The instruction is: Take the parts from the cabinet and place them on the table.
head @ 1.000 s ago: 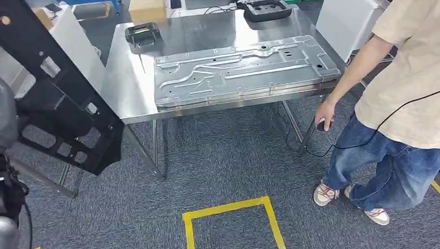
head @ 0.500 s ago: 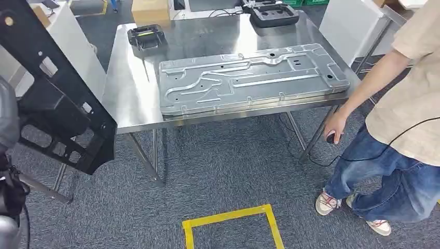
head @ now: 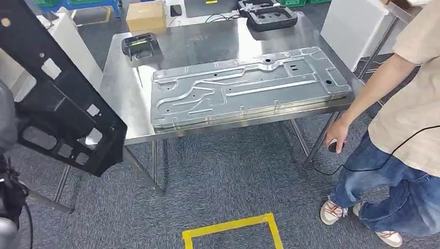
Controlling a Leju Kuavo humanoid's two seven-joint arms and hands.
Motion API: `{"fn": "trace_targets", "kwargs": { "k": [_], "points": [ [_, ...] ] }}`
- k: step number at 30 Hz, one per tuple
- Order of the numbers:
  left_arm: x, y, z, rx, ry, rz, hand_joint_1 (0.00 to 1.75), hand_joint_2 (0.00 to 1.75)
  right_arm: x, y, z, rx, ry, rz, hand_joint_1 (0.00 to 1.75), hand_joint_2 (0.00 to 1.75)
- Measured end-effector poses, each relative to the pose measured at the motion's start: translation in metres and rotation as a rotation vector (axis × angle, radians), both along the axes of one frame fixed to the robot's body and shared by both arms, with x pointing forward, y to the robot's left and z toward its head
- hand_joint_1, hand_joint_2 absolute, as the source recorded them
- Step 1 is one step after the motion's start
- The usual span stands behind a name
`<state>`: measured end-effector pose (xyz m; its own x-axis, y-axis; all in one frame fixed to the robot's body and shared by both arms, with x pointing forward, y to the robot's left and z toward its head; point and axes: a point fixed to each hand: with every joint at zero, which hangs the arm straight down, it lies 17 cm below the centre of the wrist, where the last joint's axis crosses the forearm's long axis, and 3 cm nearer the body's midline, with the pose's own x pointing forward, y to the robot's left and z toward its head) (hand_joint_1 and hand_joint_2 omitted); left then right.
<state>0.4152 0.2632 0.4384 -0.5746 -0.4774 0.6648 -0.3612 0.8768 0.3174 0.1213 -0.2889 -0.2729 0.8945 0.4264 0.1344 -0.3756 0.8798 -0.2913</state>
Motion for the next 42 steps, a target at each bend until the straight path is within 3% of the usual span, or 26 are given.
{"fn": "trace_targets", "kwargs": {
  "k": [15, 22, 42],
  "points": [
    [-0.001, 0.006, 0.002, 0.000, 0.005, 0.010, 1.75, 1.75, 0.004, 0.012, 0.001, 0.016, -0.007, 0.006, 0.00, 0.00],
    [-0.001, 0.006, 0.000, -0.002, 0.011, 0.008, 1.75, 1.75, -0.009, 0.010, -0.002, 0.012, 0.016, 0.004, 0.00, 0.00],
    [0.001, 0.012, 0.004, 0.013, 0.018, 0.008, 1.75, 1.75, 0.003, 0.021, 0.001, 0.035, -0.002, 0.011, 0.00, 0.00]
  ]
}}
